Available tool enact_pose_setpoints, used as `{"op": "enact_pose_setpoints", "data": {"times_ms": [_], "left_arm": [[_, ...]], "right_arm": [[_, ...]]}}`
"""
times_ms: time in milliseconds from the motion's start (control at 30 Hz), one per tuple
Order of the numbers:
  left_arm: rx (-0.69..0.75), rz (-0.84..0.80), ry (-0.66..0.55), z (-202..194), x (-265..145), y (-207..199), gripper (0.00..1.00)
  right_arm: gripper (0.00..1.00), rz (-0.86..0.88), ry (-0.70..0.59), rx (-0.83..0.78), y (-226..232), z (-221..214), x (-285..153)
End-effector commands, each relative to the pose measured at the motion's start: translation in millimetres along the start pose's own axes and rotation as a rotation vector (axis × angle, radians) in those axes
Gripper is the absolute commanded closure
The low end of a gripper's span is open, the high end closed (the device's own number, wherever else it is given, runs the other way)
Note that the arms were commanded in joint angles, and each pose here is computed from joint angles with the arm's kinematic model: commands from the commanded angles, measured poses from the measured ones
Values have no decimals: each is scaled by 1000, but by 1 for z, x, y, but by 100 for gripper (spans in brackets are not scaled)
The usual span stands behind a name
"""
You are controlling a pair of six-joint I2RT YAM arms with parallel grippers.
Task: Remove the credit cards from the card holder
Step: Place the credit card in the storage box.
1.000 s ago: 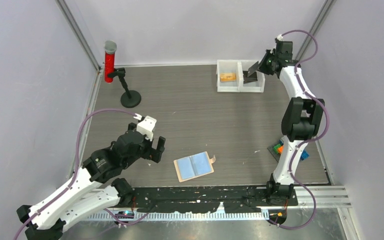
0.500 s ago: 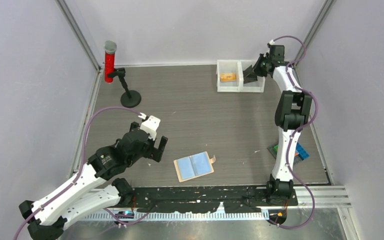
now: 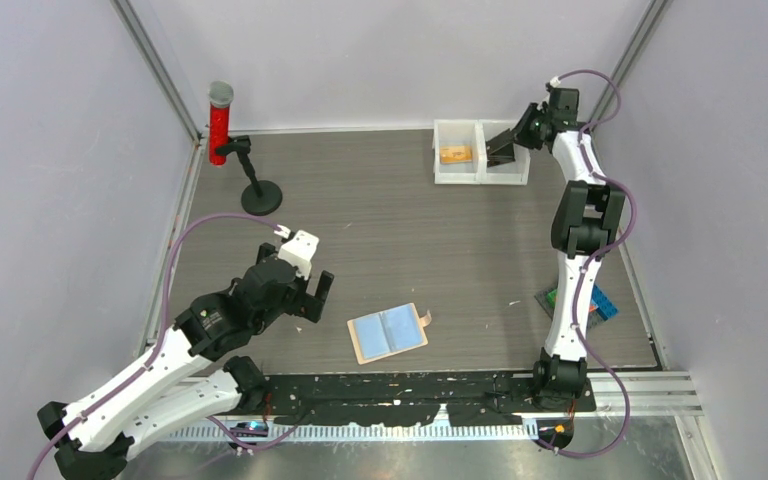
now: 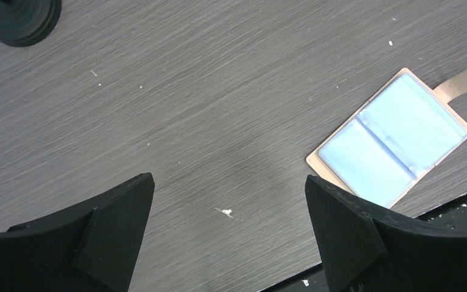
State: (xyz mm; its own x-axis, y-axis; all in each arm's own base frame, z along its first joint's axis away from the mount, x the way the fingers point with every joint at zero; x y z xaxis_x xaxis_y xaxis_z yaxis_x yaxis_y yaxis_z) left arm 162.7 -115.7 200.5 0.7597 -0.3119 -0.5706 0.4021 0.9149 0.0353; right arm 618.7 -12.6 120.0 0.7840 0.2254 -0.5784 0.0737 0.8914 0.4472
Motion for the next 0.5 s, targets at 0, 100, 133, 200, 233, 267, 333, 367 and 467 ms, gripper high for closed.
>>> {"op": "enact_pose_setpoints", "data": {"times_ms": [0,100,133,200,233,267,333,367,467], "left_arm": [[-20,8,-48,14,-5,2,1],[-32,-7,-52,17,-7,0,1],[-34,-12,-54,17,-6,-1,1],[-43,-17,-65,19,-6,-2,1],[-48,-16,-68,18,-5,-3,1],[-56,-14,-72,18,-3,-3,1],[-71,-15,-74,18,-1,-4,1],[-80,-18,-76,18,1,-5,1],[-115,-36,-85,20,2,-10,1]], "right_arm": [[74,-34,-131,-55,11,51,-25],[71,-66,-161,-75,13,65,-38],[69,-67,-170,-83,15,68,-42],[67,-60,-196,-93,23,79,-55],[67,-61,-198,-93,24,80,-58],[66,-58,-208,-93,29,85,-64],[66,-57,-204,-87,34,86,-74],[65,-54,-190,-81,35,83,-77],[61,-26,-169,-91,56,74,-99]]}}
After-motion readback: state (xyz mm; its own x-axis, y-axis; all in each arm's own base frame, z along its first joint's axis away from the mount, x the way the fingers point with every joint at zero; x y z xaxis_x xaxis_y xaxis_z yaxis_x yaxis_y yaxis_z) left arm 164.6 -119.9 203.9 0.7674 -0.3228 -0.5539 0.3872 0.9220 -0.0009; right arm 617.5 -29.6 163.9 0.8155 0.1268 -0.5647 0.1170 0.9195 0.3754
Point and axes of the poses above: each gripper's point midway between its finger pads, its own x axis out along the fingers, its own y axis along the line the jaws close on, z = x × y, the point moved 3 cm from there along -x, back along the fingers, and after that the axes turned 3 degrees about -x, right-handed, at the moved point
